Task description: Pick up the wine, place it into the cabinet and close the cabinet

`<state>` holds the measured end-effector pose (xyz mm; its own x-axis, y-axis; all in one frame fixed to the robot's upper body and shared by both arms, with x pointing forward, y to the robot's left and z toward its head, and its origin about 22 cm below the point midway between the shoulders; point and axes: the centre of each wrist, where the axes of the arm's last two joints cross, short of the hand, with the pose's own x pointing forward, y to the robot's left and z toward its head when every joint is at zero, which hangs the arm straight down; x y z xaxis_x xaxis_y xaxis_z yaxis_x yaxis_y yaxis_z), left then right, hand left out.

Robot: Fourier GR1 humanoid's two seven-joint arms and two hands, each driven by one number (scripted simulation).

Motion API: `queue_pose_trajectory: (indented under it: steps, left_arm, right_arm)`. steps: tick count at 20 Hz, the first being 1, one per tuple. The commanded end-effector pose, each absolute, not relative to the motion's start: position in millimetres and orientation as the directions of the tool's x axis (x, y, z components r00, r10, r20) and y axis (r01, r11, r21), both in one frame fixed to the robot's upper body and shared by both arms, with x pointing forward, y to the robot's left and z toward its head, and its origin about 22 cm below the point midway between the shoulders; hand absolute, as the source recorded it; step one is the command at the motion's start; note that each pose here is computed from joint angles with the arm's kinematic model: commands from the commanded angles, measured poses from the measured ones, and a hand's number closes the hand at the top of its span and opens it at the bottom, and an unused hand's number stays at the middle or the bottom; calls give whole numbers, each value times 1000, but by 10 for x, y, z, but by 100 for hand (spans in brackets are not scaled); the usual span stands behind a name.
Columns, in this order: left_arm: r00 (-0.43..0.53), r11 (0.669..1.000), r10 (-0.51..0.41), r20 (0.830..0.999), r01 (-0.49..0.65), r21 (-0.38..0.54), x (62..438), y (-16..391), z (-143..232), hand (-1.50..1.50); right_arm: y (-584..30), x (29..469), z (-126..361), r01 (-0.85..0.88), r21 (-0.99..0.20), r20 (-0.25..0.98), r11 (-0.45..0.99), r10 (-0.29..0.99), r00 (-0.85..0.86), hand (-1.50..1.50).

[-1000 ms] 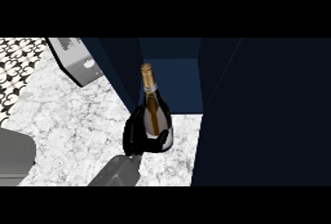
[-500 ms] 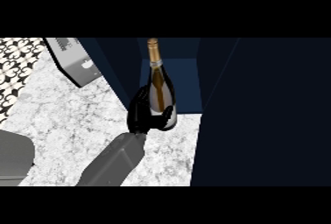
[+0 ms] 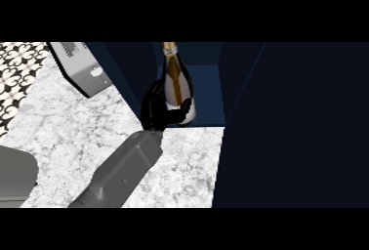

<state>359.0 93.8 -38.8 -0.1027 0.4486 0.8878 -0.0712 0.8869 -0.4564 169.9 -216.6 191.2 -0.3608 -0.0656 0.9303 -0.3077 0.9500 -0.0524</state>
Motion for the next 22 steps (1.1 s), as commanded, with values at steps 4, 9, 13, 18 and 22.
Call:
queue_pose_trajectory:
  steps: [4,9,13,18,22]
  left_arm:
    - [-100,887,447,889,-82,-455,3874,896,-102,150]
    - [-102,909,394,914,-107,-404,3996,892,-17,150]
    - [-70,905,401,913,-122,-407,4056,880,59,150]
    - [-27,927,357,934,-115,-357,4111,944,51,150]
    - [-65,906,392,918,-146,-398,4099,868,115,150]
  right_arm:
    - [-2155,1688,1786,-305,-47,933,951,-68,-354,-150]
    - [-2109,1832,1839,-317,-45,932,947,-74,-355,-150]
    - [-2167,1755,1854,-335,-50,923,941,-85,-375,-150]
    - [-2091,1869,1846,-337,-50,925,940,-84,-370,-150]
    - [-2114,1876,1760,-366,-59,926,929,-86,-368,-150]
